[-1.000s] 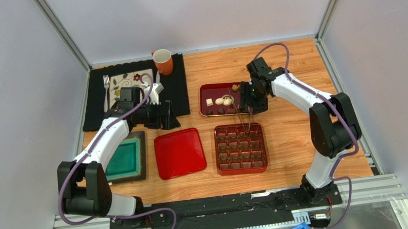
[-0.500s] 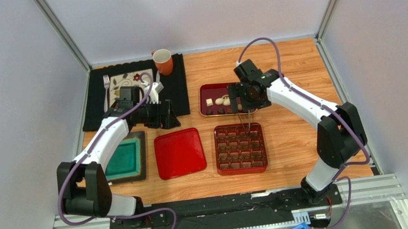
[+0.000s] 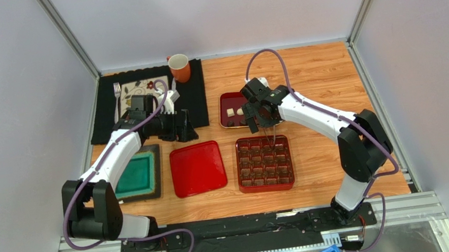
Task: Pack the chocolate
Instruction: Pick up the clamp from the plate.
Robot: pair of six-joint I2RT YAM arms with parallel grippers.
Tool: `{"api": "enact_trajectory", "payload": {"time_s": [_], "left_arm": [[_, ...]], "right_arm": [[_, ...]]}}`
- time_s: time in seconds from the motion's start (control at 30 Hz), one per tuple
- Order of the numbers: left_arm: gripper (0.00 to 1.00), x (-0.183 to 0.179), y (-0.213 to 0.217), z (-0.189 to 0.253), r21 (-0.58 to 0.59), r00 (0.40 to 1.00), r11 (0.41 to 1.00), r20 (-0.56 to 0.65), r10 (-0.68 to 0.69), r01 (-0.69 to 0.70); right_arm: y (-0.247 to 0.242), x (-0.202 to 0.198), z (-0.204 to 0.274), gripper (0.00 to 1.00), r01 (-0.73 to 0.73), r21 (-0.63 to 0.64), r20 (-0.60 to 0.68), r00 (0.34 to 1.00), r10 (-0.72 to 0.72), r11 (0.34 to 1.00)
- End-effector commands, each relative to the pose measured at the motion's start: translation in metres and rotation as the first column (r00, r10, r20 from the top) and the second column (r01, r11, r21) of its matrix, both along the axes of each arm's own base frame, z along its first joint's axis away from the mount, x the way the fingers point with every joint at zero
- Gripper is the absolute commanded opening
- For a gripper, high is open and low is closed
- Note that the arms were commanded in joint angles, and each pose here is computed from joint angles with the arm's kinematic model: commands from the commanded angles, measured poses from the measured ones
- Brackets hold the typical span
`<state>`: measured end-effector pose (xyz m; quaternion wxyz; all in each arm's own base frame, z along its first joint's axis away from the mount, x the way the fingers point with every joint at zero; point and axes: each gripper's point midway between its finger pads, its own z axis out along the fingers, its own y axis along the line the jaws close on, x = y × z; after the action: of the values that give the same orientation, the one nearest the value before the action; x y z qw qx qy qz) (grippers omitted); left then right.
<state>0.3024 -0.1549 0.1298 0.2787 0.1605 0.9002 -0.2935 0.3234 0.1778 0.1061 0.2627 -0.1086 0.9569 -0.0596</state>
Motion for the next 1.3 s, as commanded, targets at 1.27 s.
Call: {"api": "enact_trajectory", "payload": {"time_s": [1.27], "left_arm": [[0.99, 0.015, 0.003, 0.037, -0.002, 0.993, 1.0, 0.114, 0.003, -0.003]], "right_arm": [[0.005, 0.02, -0.018, 0.66, 0.061, 0.014, 0.147, 0.987, -0.063, 0.998]]}}
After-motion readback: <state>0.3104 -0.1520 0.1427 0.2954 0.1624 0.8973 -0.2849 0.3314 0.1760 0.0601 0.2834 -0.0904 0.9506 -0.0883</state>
